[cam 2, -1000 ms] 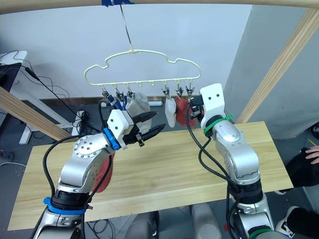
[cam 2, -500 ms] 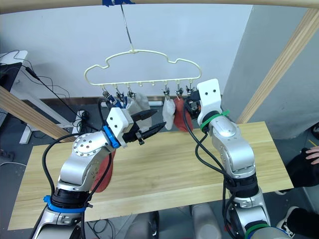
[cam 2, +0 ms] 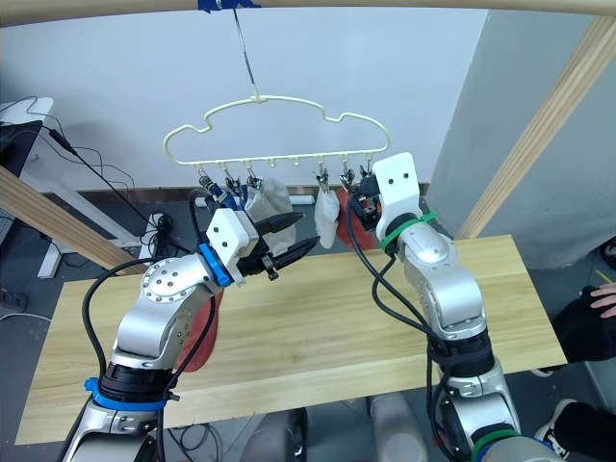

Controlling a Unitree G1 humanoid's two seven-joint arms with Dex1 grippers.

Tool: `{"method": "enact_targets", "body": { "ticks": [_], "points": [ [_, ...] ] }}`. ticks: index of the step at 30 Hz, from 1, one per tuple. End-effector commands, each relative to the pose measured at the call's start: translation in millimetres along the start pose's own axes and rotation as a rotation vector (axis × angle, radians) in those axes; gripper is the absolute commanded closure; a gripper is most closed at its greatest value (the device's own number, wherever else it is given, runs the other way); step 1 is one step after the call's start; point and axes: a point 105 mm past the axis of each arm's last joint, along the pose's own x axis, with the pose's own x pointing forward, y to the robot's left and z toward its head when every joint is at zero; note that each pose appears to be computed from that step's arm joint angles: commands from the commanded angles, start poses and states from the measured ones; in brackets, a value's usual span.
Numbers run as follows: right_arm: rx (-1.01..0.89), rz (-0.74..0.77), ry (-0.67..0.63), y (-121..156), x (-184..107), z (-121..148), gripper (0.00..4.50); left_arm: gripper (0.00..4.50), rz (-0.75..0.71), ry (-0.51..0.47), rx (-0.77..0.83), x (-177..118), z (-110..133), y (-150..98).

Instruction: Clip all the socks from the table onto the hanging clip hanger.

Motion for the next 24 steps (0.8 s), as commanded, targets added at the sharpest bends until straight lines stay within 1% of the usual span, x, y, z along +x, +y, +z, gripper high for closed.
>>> {"method": "enact_targets", "body": {
  "ticks": [1, 2, 8, 21, 24],
  "points": [
    [-0.008, -0.018, -0.068, -1, 0, 17, 2.35, 1.91, -0.005, -0.033, 0.042, 0, 11, 0],
    [-0.009, -0.025, -0.068, -1, 0, 17, 2.71, 1.91, -0.005, -0.033, 0.043, 0, 11, 0],
    [-0.008, -0.034, -0.069, -3, -1, 18, 2.71, 1.91, -0.008, -0.031, 0.041, 1, 10, -2],
    [0.089, -0.141, -0.081, -6, -3, 28, 2.71, 1.91, -0.020, -0.031, 0.044, 3, 10, -4],
    [0.102, -0.134, -0.074, -4, -3, 28, 2.71, 1.91, -0.023, -0.032, 0.044, 3, 9, -5]
  ]
}}
